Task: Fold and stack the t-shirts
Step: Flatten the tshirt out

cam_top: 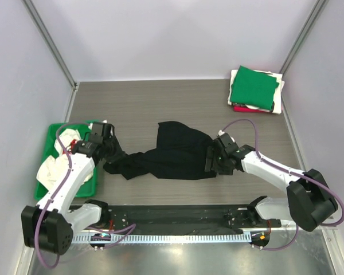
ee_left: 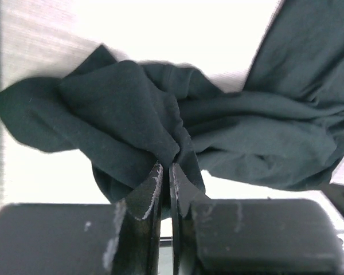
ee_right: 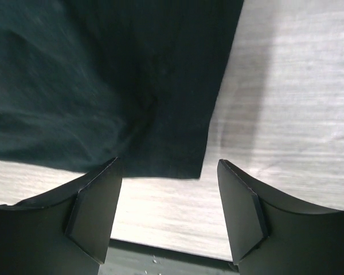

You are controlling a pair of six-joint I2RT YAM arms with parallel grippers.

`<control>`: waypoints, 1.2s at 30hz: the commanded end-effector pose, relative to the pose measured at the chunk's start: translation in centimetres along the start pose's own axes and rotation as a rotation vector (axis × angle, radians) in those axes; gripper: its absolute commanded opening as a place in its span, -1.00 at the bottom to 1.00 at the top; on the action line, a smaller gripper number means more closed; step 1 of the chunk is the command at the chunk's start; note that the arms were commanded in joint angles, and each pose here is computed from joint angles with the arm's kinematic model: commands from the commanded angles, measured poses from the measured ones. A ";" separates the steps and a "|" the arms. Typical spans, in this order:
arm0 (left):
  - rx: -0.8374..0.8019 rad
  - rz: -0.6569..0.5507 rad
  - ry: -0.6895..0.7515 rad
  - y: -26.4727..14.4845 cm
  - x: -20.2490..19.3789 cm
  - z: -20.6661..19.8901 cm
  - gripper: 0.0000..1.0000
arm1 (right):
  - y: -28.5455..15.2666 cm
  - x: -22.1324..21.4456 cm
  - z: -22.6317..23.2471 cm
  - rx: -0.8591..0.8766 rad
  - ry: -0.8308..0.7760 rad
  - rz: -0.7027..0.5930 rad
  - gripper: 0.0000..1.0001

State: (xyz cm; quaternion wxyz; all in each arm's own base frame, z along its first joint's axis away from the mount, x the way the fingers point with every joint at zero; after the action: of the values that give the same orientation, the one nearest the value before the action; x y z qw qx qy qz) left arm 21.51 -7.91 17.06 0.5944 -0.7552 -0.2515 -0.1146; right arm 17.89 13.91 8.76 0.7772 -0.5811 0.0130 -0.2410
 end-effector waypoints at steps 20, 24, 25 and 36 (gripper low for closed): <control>-0.027 -0.142 0.082 -10.4 1.8 -1.2 -0.94 | -8.6 0.5 2.0 0.228 0.035 -0.071 -0.98; -0.038 -0.158 0.116 -11.9 2.8 -1.7 -0.89 | -12.1 0.1 1.7 0.244 0.064 -0.069 -0.97; -0.045 -0.174 0.131 -11.9 3.5 -2.0 -0.87 | -12.9 0.6 2.5 0.260 0.063 -0.078 -0.98; 0.079 0.166 0.138 4.3 15.0 -2.9 -0.42 | -8.7 22.2 9.8 0.169 0.117 -0.181 0.46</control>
State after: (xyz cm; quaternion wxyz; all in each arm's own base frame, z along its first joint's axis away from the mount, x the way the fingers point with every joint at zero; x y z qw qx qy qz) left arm 34.98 -8.27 24.07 0.6340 -0.7331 -0.2012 -0.1418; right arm 34.23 12.69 23.44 0.7948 -0.5005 0.0213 -0.3425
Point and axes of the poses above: each gripper's point midway between its finger pads, its own y axis out along the fingers, its own z axis along the line the jaws close on, x = y × z, the point moved 6 cm from there along -y, back along the fingers, and after that the axes turned 13 degrees about y, right-handed, at the moved point
